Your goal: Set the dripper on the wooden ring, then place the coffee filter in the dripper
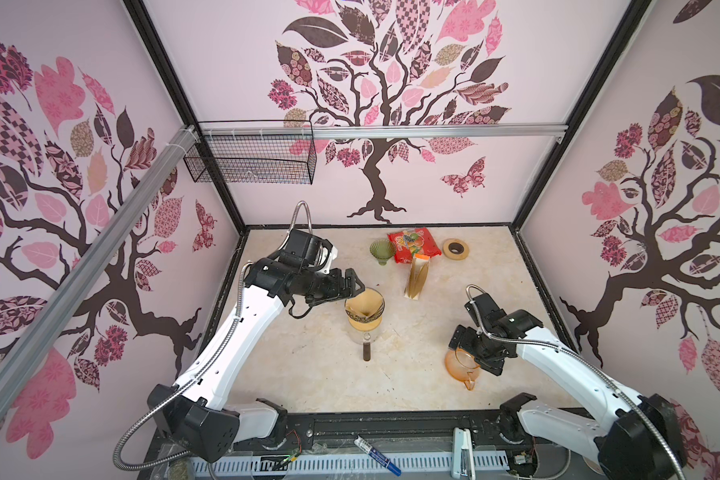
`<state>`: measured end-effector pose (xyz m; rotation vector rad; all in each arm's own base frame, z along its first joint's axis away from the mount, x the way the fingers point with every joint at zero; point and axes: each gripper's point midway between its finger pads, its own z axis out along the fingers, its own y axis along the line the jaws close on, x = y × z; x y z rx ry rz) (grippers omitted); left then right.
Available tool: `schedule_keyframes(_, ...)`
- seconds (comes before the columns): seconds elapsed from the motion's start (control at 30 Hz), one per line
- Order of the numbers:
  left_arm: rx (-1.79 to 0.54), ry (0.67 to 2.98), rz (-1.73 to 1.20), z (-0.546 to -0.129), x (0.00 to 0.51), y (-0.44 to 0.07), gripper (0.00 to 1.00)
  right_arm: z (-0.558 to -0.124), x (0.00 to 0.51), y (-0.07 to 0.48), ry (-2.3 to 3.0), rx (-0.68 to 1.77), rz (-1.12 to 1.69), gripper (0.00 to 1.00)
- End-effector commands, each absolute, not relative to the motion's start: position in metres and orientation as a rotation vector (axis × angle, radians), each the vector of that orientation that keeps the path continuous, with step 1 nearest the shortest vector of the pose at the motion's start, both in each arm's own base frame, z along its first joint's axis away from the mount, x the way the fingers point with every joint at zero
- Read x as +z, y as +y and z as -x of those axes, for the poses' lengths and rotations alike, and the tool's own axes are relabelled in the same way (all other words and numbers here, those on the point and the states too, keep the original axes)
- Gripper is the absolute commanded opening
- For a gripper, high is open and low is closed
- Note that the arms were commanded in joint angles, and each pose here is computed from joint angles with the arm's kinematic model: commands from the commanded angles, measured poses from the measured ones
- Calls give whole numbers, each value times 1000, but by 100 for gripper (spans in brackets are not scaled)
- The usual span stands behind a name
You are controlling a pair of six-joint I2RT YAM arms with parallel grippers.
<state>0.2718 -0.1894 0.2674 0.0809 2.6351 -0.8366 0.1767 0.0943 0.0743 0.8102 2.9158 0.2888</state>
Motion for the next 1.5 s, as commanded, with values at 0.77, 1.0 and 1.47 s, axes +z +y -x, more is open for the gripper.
schedule_keyframes(0.77,-859,2640,6,-283,264,-182,97,-244,87,169,2876,602,-739,100)
schedule_keyframes(1.0,-868,2630,30,-288,268,-180,97,-256,101,170,2831,592,-702,100)
schedule_keyframes(1.47,-962,2571,141,-301,276,-180,97,-291,189,160,2668,480,-396,100)
